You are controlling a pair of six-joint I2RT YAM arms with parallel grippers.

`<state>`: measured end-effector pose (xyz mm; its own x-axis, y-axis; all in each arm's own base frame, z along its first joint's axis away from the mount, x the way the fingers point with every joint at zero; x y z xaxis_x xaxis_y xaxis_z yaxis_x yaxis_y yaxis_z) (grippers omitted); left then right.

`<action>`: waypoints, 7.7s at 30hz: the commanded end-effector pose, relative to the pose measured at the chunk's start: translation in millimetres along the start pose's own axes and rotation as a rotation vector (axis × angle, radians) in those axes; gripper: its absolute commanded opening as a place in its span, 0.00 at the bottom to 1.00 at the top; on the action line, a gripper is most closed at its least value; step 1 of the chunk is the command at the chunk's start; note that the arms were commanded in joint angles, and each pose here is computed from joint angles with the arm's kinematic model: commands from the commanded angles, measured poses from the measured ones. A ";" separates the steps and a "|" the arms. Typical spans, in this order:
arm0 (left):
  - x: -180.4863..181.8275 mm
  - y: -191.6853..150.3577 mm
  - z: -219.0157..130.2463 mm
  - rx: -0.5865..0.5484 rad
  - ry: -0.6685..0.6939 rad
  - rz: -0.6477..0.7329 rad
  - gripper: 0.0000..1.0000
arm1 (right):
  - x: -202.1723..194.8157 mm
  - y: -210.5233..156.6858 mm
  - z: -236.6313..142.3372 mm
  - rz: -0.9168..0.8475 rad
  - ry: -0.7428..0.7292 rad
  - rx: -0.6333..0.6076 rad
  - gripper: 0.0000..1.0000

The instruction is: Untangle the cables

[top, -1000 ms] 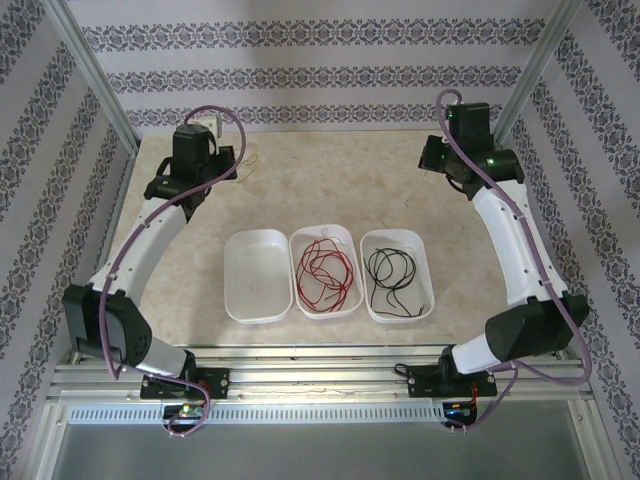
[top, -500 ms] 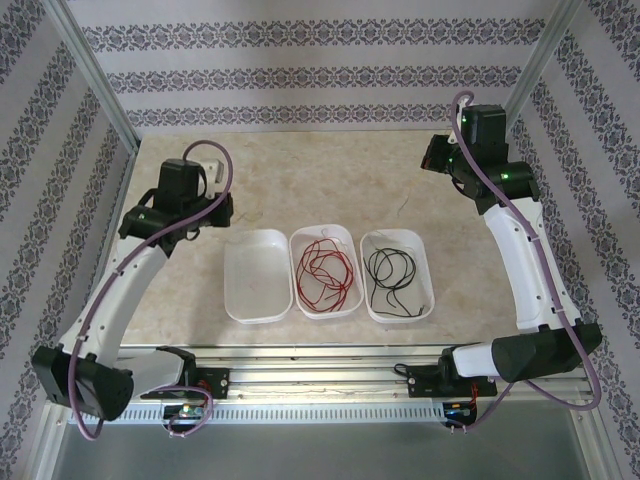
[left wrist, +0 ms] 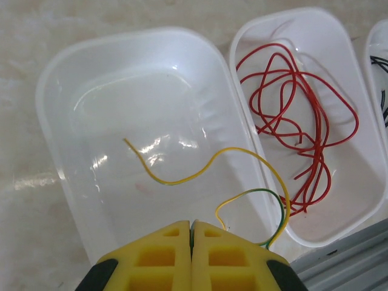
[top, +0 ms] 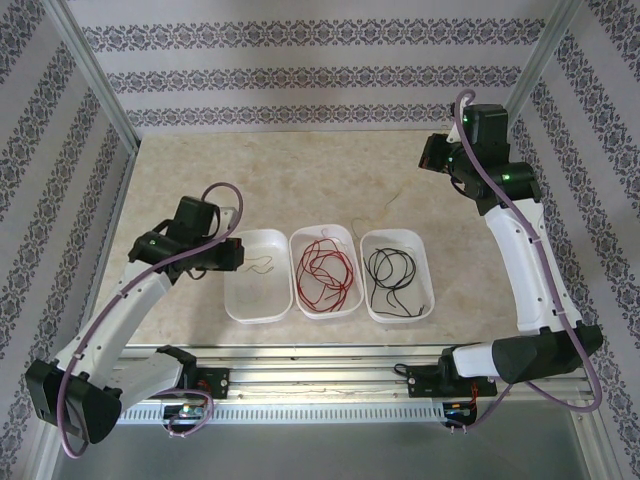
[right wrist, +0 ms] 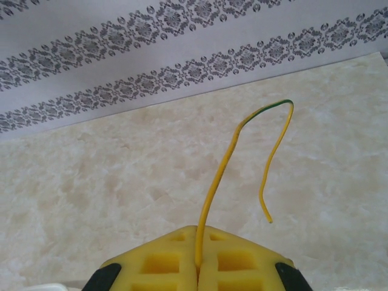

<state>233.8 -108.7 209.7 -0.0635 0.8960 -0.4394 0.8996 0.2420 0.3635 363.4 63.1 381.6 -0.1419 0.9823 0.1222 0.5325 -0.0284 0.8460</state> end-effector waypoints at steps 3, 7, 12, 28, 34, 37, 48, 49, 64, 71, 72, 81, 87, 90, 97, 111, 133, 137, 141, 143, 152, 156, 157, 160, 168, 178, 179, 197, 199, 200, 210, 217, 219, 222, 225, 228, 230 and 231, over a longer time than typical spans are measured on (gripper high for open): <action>5.1 -12.2 16.6 0.058 0.006 -0.040 0.00 | 17.7 22.7 -31.4 0.004 0.066 -0.103 0.00; 13.1 -14.8 33.0 0.085 0.038 -0.049 0.06 | 27.2 25.3 -39.4 -0.001 0.093 -0.125 0.00; 15.1 -10.6 45.0 0.084 0.048 -0.046 0.21 | 40.1 27.2 -43.8 -0.026 0.119 -0.133 0.00; 27.4 38.7 19.9 -0.186 0.169 -0.102 0.95 | 103.4 20.3 -51.8 -0.091 0.274 -0.134 0.00; 41.0 65.7 3.2 -0.346 0.202 -0.196 0.99 | 147.9 11.8 -51.7 -0.125 0.374 -0.127 0.00; 59.3 74.8 -1.5 -0.406 0.239 -0.285 0.99 | 168.9 6.8 -50.3 -0.151 0.408 -0.123 0.00; 117.4 96.0 -7.3 -0.545 0.218 -0.590 0.99 | 257.0 -19.0 -30.5 -0.234 0.622 -0.033 0.00; 120.7 96.9 -7.3 -0.555 0.223 -0.603 0.99 | 266.1 -22.1 -28.6 -0.252 0.638 -0.022 0.00; 127.5 96.0 -9.0 -0.567 0.226 -0.611 0.99 | 344.1 -105.3 41.3 -0.413 0.749 0.182 0.00; 130.6 95.0 -10.9 -0.582 0.237 -0.611 0.99 | 357.8 -138.7 64.9 -0.444 0.743 0.260 0.00; 130.6 95.4 -10.8 -0.582 0.235 -0.611 0.99 | 358.2 -144.8 68.9 -0.451 0.739 0.277 0.00; 131.0 95.8 -8.0 -0.576 0.232 -0.598 0.99 | 353.8 -204.8 93.0 -0.595 0.674 0.440 0.00; 130.6 95.0 -7.5 -0.569 0.235 -0.585 0.99 | 346.2 -235.9 106.5 -0.621 0.646 0.536 0.00; 131.2 95.4 -8.1 -0.571 0.239 -0.583 0.99 | 344.2 -251.0 109.4 -0.631 0.653 0.590 0.00; 131.1 97.4 -7.1 -0.572 0.237 -0.581 0.99 | 336.8 -277.6 112.6 -0.652 0.635 0.671 0.00; 130.1 98.2 -3.0 -0.564 0.217 -0.600 0.99 | 331.3 -286.6 125.8 -0.716 0.556 0.692 0.22; 127.0 102.3 -14.6 -0.602 0.218 -0.558 0.99 | 234.7 -138.0 63.7 -0.599 0.265 0.274 0.47; 127.9 102.8 -21.3 -0.634 0.235 -0.538 0.99 | 167.9 -121.2 59.4 -0.461 0.125 0.231 0.53; 126.9 101.7 -24.0 -0.636 0.247 -0.471 0.99 | 89.5 -124.2 57.2 -0.301 -0.049 0.224 0.61; 126.5 101.0 -24.3 -0.638 0.251 -0.434 0.99 | 57.5 -128.9 52.9 -0.227 -0.109 0.215 0.65; 137.8 109.0 -15.7 -0.718 0.298 -0.345 1.00 | -67.2 -152.3 21.0 0.010 -0.402 0.146 0.98; 145.7 114.8 -3.4 -0.760 0.318 -0.291 0.99 | -100.8 -164.5 12.9 0.048 -0.513 0.114 0.98; 147.5 115.6 -0.6 -0.769 0.321 -0.276 0.99 | -106.2 -166.6 12.5 0.041 -0.538 0.107 0.98; 145.5 121.2 7.9 -0.809 0.296 -0.187 0.99 | -119.2 -172.5 15.3 0.018 -0.611 0.069 0.98; 138.9 131.3 37.0 -0.884 0.199 0.004 0.99 | -131.3 -181.4 39.1 -0.095 -0.653 0.001 0.98; 147.7 127.0 73.6 -0.811 0.175 0.027 0.99 | -137.4 -189.1 63.0 -0.146 -0.656 -0.058 0.98; 149.4 124.3 77.7 -0.817 0.170 0.030 0.99 | -137.6 -190.7 64.1 -0.144 -0.653 -0.073 0.98; 139.2 108.1 107.7 -0.790 0.041 0.159 0.99 | -130.9 -209.5 102.6 -0.131 -0.487 -0.204 0.98; 139.8 107.8 107.9 -0.787 0.045 0.157 0.99 | -128.6 -210.8 110.6 -0.148 -0.463 -0.204 0.98; 140.0 107.8 107.9 -0.790 0.043 0.156 0.99 | -126.2 -210.4 111.5 -0.156 -0.450 -0.201 0.98; 141.1 108.0 107.1 -0.795 0.051 0.149 0.99 | -96.6 -219.5 129.5 -0.268 -0.230 -0.244 0.98; 141.0 107.6 107.7 -0.792 0.050 0.151 0.99 | -99.1 -220.4 130.0 -0.259 -0.245 -0.250 0.98; 141.0 107.8 107.4 -0.794 0.050 0.151 0.99 | -99.4 -220.5 130.1 -0.259 -0.245 -0.252 0.98; 138.3 107.8 108.3 -0.785 0.036 0.166 0.99 | -99.1 -220.6 130.2 -0.260 -0.244 -0.252 0.98; 138.1 107.8 108.4 -0.785 0.036 0.167 0.99 | -99.1 -220.2 130.0 -0.260 -0.245 -0.253 0.98; 138.3 107.7 108.4 -0.785 0.036 0.166 0.99 | -99.2 -220.6 130.2 -0.260 -0.245 -0.251 0.98; 137.9 107.8 108.2 -0.785 0.035 0.167 0.99 | -99.2 -220.4 130.1 -0.260 -0.246 -0.252 0.98; 137.7 107.8 108.2 -0.785 0.034 0.168 0.99 | -98.9 -220.2 130.1 -0.261 -0.246 -0.253 0.98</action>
<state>363.2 0.5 92.0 -0.0093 0.9468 -0.3217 0.3572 0.3036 0.8833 367.6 -5.5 112.1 -0.0125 0.9774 -0.2109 0.3066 0.2045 0.9296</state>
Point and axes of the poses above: each hand's point on the last joint's axis, 136 mm out from that joint toward the fingers, its own z axis out along the fingers, its own x axis along the line the jaws close on, y = z × x, the point moved 3 cm from there along -z, back along the fingers, and after that the axes turned 15 degrees about -z, right-handed, at the moved point
